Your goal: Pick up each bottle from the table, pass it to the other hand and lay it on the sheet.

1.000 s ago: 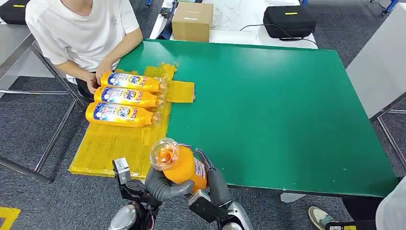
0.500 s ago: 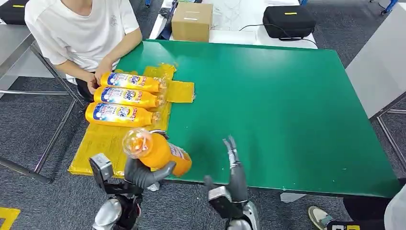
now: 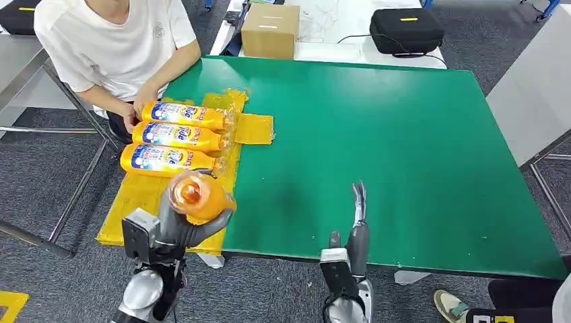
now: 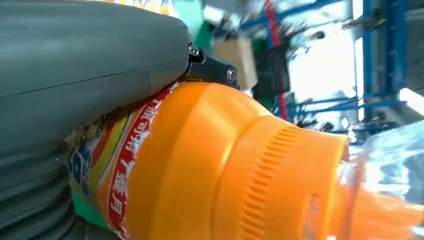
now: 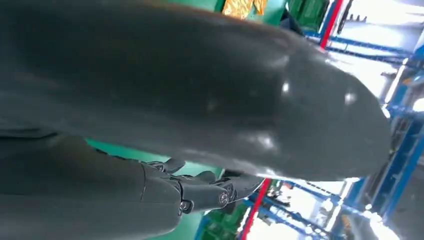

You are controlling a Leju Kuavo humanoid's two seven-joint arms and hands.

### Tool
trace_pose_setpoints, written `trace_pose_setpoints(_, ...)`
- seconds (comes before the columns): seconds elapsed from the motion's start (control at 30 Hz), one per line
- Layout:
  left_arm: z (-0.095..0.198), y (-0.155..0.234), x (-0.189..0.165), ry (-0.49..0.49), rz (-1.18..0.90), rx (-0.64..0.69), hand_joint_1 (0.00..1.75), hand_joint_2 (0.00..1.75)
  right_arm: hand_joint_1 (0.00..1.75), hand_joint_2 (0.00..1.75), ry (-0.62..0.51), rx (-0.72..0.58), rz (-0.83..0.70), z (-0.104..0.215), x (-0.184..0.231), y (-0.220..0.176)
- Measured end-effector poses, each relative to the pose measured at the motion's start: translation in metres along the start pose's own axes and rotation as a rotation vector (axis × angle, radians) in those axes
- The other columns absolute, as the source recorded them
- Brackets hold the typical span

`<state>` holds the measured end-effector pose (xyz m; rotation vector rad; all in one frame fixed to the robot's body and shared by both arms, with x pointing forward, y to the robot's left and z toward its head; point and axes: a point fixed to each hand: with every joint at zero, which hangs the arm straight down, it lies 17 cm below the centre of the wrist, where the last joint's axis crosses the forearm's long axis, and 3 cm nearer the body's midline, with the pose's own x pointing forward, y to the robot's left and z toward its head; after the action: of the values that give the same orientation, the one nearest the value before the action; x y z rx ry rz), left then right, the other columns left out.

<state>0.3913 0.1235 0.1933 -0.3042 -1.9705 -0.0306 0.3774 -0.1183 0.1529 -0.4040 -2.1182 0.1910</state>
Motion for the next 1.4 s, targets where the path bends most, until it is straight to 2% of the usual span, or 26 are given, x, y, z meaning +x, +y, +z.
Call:
trace_pose_setpoints(0.13, -0.005, 0.013, -0.002, 0.015, 0.031, 0.033, 1.75, 1.75, 0.00, 0.00, 0.027, -0.025, -0.009, -0.001, -0.007, -0.006)
trace_pose_setpoints(0.2, -0.008, 0.023, -0.001, -0.018, -0.142, 0.068, 1.75, 1.75, 0.00, 0.00, 0.042, -0.025, -0.025, 0.000, -0.009, -0.005)
trace_pose_setpoints(0.23, -0.011, 0.027, 0.000, -0.047, -0.306, 0.084, 1.75, 1.75, 0.00, 0.00, 0.047, -0.018, -0.035, 0.000, -0.010, -0.004)
trace_pose_setpoints(0.33, -0.022, 0.030, -0.011, -0.067, -0.677, 0.049, 1.75, 1.75, 0.00, 0.00, 0.049, 0.015, -0.072, 0.001, -0.007, 0.006)
trace_pose_setpoints(0.43, -0.032, 0.040, -0.046, 0.000, -0.892, -0.027, 1.75, 1.75, 0.00, 0.00, 0.036, 0.055, -0.123, 0.001, 0.004, 0.020)
trace_pose_setpoints(0.53, -0.036, 0.051, -0.069, 0.041, -0.972, -0.068, 1.75, 1.75, 0.00, 0.00, 0.025, 0.065, -0.144, -0.001, 0.010, 0.024)
trace_pose_setpoints(0.73, -0.039, 0.083, -0.117, 0.185, -1.175, -0.145, 1.75, 1.75, 0.00, 0.00, 0.013, 0.073, -0.172, -0.004, 0.017, 0.026)
trace_pose_setpoints(0.9, -0.030, 0.110, -0.164, 0.366, -1.292, -0.232, 1.75, 1.75, 0.00, 0.00, 0.027, 0.075, -0.190, -0.002, 0.016, 0.027)
trace_pose_setpoints(0.97, -0.027, 0.118, -0.175, 0.417, -1.328, -0.254, 1.75, 1.75, 0.00, 0.00, 0.032, 0.074, -0.192, -0.002, 0.015, 0.027)
trace_pose_setpoints(1.0, -0.026, 0.121, -0.179, 0.440, -1.345, -0.265, 1.66, 1.75, 0.00, 0.00, 0.033, 0.075, -0.194, -0.002, 0.015, 0.027)
trace_pose_setpoints(1.1, -0.026, 0.129, -0.190, 0.506, -1.408, -0.306, 1.66, 1.75, 0.00, 0.00, 0.040, 0.079, -0.206, -0.002, 0.015, 0.029)
trace_pose_setpoints(1.33, -0.032, 0.135, -0.195, 0.537, -1.453, -0.333, 1.66, 1.75, 0.00, 0.00, 0.052, 0.079, -0.209, -0.001, 0.012, 0.029)
trace_pose_setpoints(1.37, -0.033, 0.135, -0.195, 0.538, -1.455, -0.335, 1.29, 1.75, 0.00, 0.00, 0.053, 0.079, -0.209, 0.000, 0.012, 0.029)
trace_pose_setpoints(1.4, -0.033, 0.135, -0.196, 0.540, -1.456, -0.337, 0.72, 1.75, 0.00, 0.00, 0.055, 0.080, -0.209, 0.000, 0.012, 0.029)
